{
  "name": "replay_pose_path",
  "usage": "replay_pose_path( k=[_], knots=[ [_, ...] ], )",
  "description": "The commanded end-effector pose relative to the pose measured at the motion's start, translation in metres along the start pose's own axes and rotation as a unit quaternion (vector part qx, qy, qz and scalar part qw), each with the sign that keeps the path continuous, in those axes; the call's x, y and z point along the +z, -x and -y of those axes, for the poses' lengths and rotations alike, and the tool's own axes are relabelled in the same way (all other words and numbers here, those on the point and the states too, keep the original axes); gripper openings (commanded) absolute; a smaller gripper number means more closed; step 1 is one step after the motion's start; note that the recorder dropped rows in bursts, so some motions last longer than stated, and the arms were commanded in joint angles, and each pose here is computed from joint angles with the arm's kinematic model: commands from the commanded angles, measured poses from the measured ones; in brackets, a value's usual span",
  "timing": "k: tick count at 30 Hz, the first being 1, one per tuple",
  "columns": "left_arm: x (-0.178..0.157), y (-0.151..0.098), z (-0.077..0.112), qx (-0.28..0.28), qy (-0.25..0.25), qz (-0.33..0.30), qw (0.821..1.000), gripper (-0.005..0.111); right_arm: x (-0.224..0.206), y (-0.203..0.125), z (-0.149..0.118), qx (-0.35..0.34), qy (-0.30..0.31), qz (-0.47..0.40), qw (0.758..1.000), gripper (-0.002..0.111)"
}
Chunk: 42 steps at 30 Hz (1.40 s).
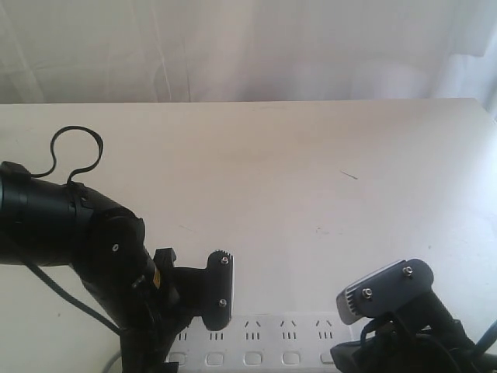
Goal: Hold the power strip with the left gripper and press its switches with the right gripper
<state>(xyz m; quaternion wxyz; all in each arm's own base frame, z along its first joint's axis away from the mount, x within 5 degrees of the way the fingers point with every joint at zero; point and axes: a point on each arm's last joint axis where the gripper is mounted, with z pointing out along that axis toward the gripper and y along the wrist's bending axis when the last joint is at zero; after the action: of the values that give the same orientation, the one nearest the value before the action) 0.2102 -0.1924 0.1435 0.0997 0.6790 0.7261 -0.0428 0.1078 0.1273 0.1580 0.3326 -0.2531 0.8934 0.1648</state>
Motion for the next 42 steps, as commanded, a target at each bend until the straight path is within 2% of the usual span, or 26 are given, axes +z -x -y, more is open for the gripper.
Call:
replay_pose_path(
  k=[1, 16, 25, 32, 42],
  knots=[
    [0.012, -0.009, 0.011, 0.011, -0.036, -0.034, 0.999, 0.0, 0.0, 0.0, 0.0, 0.003, 0.003, 0.0, 1.0, 0.0],
    [0.012, -0.008, 0.01, 0.009, -0.032, -0.03, 0.999, 0.0, 0.021, -0.004, 0.004, -0.008, -0.047, -0.042, 0.998, 0.0],
    [0.012, -0.008, 0.01, 0.009, -0.031, -0.029, 0.999, 0.0, 0.022, 0.017, -0.009, -0.001, -0.012, -0.022, 1.0, 0.0],
    [0.012, -0.008, 0.01, 0.009, -0.034, -0.031, 0.999, 0.0, 0.022, 0.016, -0.011, 0.0, 0.0, -0.027, 1.0, 0.0],
    [0.012, -0.008, 0.011, 0.009, -0.035, -0.032, 0.999, 0.0, 0.023, 0.017, -0.008, -0.001, -0.014, -0.021, 1.0, 0.0]
  ],
)
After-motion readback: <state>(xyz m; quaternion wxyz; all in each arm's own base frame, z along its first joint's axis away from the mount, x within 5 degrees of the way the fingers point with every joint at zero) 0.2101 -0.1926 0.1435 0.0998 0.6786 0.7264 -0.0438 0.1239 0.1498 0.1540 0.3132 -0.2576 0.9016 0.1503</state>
